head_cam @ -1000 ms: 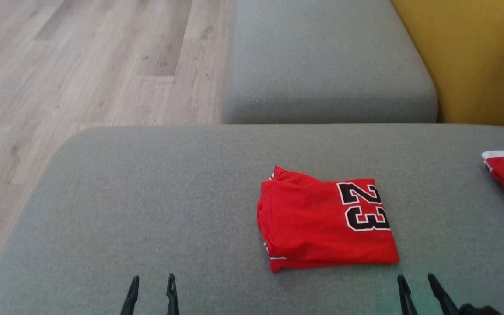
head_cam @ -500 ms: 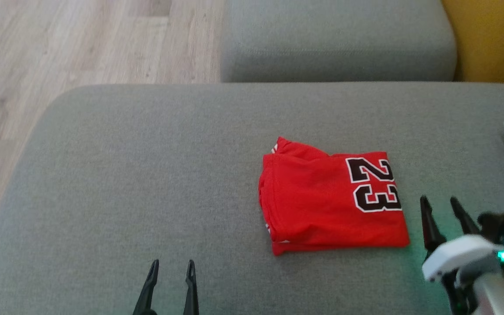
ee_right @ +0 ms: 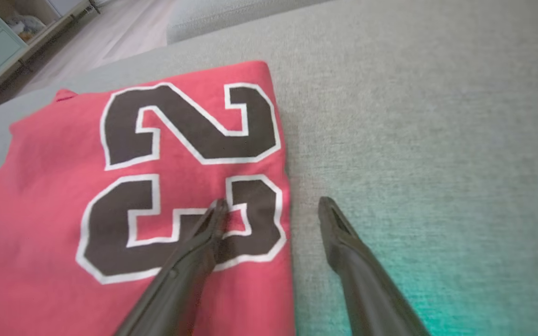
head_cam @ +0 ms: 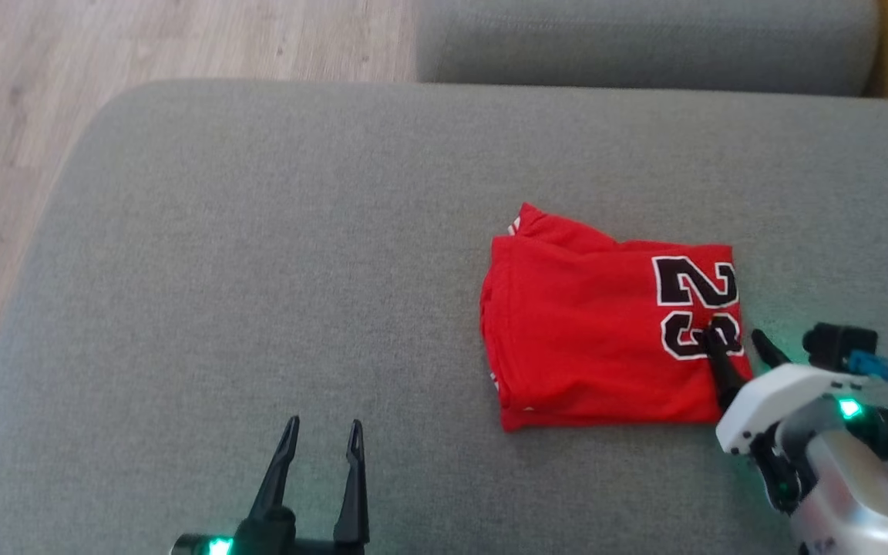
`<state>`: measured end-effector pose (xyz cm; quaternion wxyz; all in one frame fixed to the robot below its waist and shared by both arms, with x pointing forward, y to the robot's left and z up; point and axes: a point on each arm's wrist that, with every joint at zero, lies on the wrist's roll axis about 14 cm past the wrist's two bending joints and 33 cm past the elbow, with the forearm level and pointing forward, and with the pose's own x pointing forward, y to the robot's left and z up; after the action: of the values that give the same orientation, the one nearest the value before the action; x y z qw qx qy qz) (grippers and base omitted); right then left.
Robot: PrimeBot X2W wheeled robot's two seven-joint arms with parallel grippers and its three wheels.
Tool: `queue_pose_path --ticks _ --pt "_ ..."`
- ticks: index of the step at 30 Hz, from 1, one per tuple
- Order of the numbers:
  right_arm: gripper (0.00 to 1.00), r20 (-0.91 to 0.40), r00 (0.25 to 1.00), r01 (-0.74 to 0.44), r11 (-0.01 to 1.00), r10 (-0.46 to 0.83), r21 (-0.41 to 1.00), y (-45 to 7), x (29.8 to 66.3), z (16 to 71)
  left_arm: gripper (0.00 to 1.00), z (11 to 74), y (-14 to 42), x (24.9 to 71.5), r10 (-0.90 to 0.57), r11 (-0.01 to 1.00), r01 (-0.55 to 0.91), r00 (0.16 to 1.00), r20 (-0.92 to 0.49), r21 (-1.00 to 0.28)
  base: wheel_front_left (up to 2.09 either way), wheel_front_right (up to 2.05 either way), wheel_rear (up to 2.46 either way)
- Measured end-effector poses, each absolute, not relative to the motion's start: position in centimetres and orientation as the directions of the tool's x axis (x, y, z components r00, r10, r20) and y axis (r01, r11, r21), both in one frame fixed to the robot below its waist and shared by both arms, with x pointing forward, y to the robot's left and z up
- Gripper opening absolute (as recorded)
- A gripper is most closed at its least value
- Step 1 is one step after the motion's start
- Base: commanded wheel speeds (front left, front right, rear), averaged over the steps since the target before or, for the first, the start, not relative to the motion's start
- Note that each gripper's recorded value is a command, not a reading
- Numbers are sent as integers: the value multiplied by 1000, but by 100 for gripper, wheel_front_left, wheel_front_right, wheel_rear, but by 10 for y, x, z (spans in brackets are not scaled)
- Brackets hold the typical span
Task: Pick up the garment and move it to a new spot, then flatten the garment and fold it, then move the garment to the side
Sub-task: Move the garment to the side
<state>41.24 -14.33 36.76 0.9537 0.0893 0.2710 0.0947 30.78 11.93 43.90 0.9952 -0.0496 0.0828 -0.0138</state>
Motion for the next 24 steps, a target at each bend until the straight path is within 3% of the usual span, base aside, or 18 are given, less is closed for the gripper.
queue_pose_path --ticks 1,3,4,11,24 --pt "85 -510 827 -135 965 235 225 -141 414 365 100 439 119 310 -36 995 20 986 -165 -100 0 0 0" --pt "41 -525 813 -140 960 252 244 -134 418 362 100 438 120 313 -35 995 18 985 -167 -98 0 0 0" --pt "0 -524 811 -138 956 259 260 -131 421 363 100 438 120 315 -34 995 18 986 -166 -97 0 0 0" --pt "0 -536 811 -153 969 236 196 -156 421 366 100 436 111 321 -63 994 47 983 -170 -99 0 0 0" --pt "0 -433 896 16 984 -92 -177 -343 471 450 100 432 70 365 -197 975 177 967 -161 -131 0 0 0"
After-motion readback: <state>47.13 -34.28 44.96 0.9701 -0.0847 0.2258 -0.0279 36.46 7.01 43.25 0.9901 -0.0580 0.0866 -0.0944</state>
